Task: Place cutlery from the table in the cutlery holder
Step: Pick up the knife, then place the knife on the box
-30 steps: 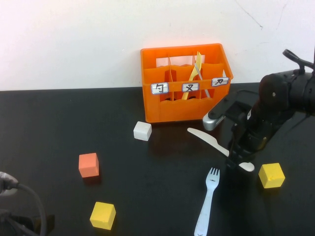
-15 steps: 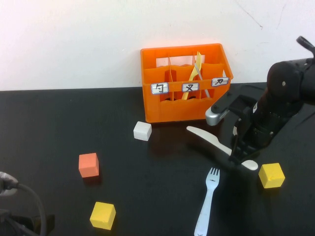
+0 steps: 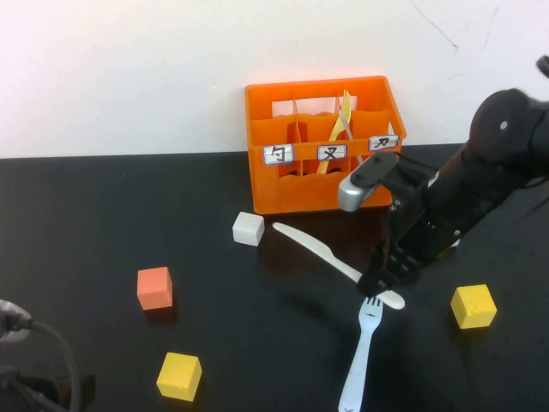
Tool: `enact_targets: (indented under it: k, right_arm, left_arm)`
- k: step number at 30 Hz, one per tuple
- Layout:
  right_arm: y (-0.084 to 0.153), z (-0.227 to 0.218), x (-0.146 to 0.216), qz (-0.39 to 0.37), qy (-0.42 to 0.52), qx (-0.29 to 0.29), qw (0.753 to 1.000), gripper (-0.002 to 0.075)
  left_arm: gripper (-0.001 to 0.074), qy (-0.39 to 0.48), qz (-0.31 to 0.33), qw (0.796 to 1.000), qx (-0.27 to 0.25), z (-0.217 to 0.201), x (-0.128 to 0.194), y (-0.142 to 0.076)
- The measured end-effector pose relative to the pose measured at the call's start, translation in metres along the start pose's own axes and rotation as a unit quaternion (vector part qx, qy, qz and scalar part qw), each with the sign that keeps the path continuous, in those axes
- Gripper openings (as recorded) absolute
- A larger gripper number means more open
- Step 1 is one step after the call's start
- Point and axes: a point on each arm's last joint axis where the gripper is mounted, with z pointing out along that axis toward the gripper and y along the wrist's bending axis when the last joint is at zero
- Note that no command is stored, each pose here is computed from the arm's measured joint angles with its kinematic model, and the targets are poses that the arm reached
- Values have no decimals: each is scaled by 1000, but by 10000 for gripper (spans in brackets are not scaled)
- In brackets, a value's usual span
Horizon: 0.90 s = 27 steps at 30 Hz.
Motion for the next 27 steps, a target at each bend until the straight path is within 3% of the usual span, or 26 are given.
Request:
enact_targets:
  k: [7,14,19,27]
  right_arm:
    - [16,-29,-10,-32,-55,-4,998,182]
    - [27,-70,-26,-52,-164,59,983,182]
    - [24,-99,-40,-40,-264,146,952,182]
    - [5,-126,-53,-9,-376,281,883,182]
  left_arm:
    - [-1,0,0,1000,0,0,0,0]
    - [-1,0,3,1000,0,0,0,0]
    - [-1,0,8,1000,0,0,0,0]
    - [-1,0,9,1000,0,0,0,0]
